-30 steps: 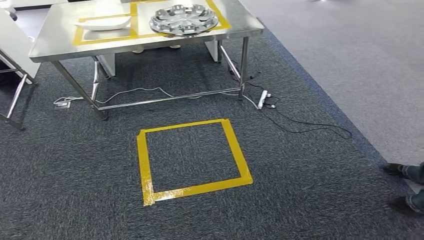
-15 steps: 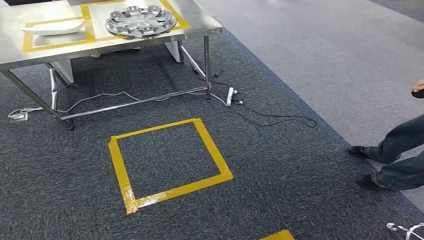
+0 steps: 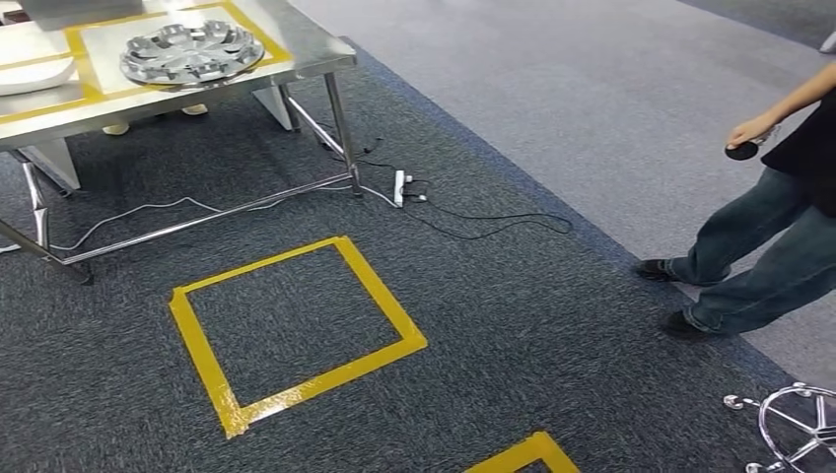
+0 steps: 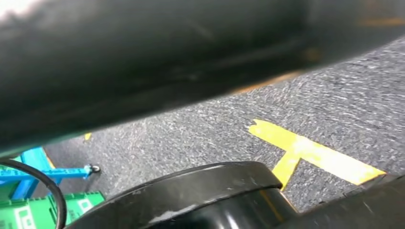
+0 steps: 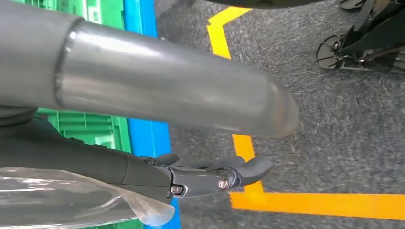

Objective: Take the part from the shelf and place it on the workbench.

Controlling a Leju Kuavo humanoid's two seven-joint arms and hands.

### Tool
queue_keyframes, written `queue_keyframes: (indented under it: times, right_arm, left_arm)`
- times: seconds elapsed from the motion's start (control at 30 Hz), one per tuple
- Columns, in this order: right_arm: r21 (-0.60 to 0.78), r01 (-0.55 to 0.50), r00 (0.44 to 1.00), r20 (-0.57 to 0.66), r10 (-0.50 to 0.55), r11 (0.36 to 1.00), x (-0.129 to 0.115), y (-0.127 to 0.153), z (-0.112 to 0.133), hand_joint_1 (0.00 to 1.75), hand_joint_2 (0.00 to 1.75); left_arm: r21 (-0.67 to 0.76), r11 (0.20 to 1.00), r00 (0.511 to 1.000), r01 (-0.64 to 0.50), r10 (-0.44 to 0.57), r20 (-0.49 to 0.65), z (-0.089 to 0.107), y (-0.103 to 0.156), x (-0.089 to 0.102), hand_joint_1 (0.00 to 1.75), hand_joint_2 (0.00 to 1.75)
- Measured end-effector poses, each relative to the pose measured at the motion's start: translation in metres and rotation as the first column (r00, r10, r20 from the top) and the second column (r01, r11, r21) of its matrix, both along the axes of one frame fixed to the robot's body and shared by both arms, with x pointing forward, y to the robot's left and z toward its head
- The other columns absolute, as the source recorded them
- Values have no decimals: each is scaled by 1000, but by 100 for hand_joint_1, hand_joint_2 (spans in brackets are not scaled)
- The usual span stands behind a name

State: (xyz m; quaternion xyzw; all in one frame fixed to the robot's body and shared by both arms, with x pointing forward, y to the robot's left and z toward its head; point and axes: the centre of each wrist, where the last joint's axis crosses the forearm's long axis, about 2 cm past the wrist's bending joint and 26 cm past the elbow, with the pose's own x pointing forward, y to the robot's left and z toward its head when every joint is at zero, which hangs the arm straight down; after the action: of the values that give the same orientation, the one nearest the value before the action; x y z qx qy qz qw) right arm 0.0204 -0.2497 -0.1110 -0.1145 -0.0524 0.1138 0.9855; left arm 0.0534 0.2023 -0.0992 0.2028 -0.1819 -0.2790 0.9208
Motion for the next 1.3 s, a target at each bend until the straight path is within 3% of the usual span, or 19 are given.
queue_keyframes:
  times: [1.3]
  right_arm:
    - [5,0,1000,-4,0,1000,-1,0,0,0,0]
  left_arm:
    - [2,1000,1000,0,0,-7,-1,1,-3,0,0]
